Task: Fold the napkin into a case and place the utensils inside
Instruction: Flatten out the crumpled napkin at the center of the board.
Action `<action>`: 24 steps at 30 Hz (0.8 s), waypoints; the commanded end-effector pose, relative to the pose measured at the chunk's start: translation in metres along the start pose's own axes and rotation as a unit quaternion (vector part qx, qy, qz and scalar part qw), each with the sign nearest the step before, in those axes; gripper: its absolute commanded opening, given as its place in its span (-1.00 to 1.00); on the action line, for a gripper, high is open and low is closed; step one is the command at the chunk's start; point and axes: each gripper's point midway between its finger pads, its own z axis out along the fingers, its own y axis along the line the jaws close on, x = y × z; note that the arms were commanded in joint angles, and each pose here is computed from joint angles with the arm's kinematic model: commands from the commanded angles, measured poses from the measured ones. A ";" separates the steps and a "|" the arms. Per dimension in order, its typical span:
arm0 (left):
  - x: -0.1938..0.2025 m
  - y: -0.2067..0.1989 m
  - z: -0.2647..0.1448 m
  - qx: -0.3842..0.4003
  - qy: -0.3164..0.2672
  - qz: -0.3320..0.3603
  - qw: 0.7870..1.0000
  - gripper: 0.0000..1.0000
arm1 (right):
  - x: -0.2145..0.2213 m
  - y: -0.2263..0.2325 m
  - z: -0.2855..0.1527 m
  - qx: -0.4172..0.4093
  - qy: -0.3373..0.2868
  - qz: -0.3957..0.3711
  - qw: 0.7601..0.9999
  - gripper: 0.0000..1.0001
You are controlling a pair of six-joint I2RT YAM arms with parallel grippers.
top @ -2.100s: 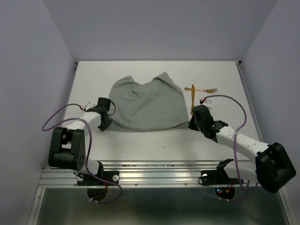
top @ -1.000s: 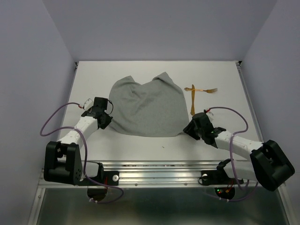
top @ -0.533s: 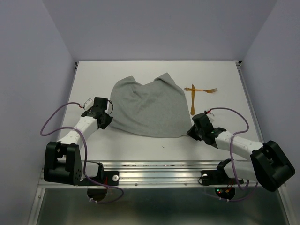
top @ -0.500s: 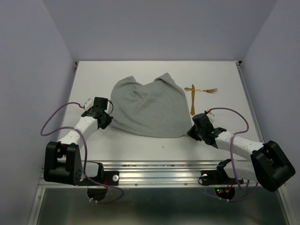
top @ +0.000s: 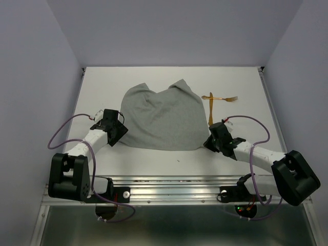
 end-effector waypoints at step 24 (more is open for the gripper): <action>-0.091 -0.054 -0.073 0.053 -0.118 0.029 0.991 -1.00 | -0.096 0.065 -0.053 -0.031 -0.115 -0.090 0.989 -0.99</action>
